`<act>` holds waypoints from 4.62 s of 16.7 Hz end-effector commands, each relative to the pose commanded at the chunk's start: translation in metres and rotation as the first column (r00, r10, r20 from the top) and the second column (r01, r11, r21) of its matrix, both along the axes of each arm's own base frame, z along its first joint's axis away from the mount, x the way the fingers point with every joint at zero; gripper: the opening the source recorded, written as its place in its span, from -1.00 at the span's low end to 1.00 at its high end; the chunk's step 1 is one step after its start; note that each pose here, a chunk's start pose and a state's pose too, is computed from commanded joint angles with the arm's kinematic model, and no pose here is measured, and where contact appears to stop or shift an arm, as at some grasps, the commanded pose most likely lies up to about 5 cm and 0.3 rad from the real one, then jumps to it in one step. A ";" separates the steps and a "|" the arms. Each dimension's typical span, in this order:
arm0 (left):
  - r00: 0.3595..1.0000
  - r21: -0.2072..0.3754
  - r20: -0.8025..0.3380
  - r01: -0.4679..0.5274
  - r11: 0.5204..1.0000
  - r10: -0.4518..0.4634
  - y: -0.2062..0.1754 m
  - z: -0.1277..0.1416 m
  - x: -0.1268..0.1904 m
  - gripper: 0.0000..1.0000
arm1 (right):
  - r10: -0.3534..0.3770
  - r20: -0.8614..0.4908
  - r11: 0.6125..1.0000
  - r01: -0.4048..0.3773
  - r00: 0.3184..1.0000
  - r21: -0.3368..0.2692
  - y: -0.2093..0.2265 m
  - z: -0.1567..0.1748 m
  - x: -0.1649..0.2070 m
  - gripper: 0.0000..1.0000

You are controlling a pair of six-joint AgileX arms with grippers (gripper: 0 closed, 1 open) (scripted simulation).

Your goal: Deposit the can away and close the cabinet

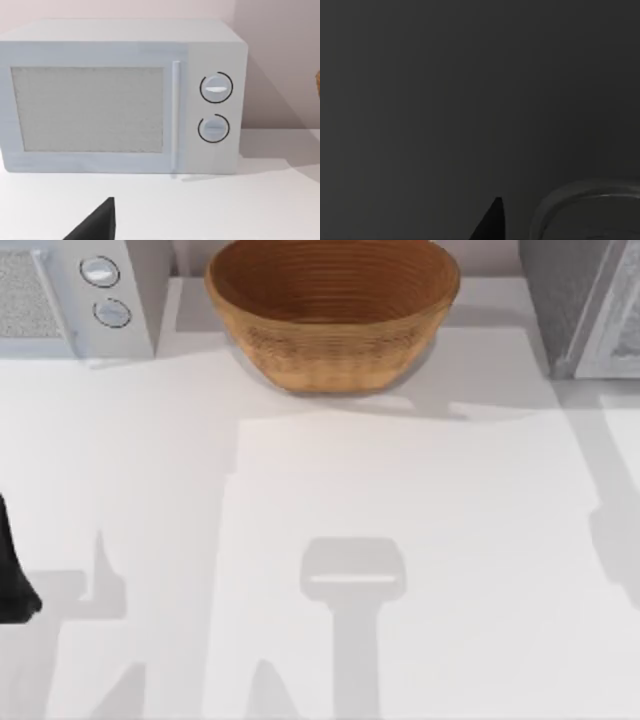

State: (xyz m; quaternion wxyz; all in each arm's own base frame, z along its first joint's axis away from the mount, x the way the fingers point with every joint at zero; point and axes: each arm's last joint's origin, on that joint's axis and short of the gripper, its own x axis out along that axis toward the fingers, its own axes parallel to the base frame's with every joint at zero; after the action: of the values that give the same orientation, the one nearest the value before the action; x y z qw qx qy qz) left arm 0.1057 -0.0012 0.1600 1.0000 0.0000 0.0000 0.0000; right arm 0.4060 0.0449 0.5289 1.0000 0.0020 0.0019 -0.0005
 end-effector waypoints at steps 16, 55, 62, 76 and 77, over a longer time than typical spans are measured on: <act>1.000 0.000 0.000 0.000 1.000 0.000 0.000 0.000 0.000 1.00 | 0.014 0.023 1.000 -0.014 1.000 -0.007 0.000 0.009 -0.013 1.00; 1.000 0.000 0.000 0.000 1.000 0.000 0.000 0.000 0.000 1.00 | 0.011 0.019 1.000 -0.010 1.000 -0.010 -0.052 -0.358 -0.295 1.00; 1.000 0.000 0.000 0.000 1.000 0.000 0.000 0.000 0.000 1.00 | 0.003 0.031 1.000 -0.002 1.000 -0.021 -0.100 -0.329 -0.261 1.00; 1.000 0.000 0.000 0.000 1.000 0.000 0.000 0.000 0.000 1.00 | 0.005 -0.001 1.000 -0.005 1.000 -0.005 -0.246 -0.369 -0.252 1.00; 1.000 0.000 0.000 0.000 1.000 0.000 0.000 0.000 0.000 1.00 | 0.005 -0.001 1.000 -0.005 1.000 -0.005 -0.246 -0.369 -0.252 1.00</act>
State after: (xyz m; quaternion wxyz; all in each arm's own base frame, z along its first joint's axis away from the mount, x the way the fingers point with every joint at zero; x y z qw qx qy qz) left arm 0.1057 -0.0012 0.1600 1.0000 0.0000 0.0000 0.0000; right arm 0.1539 -0.2013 0.1598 1.0000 -0.0004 0.0025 0.0018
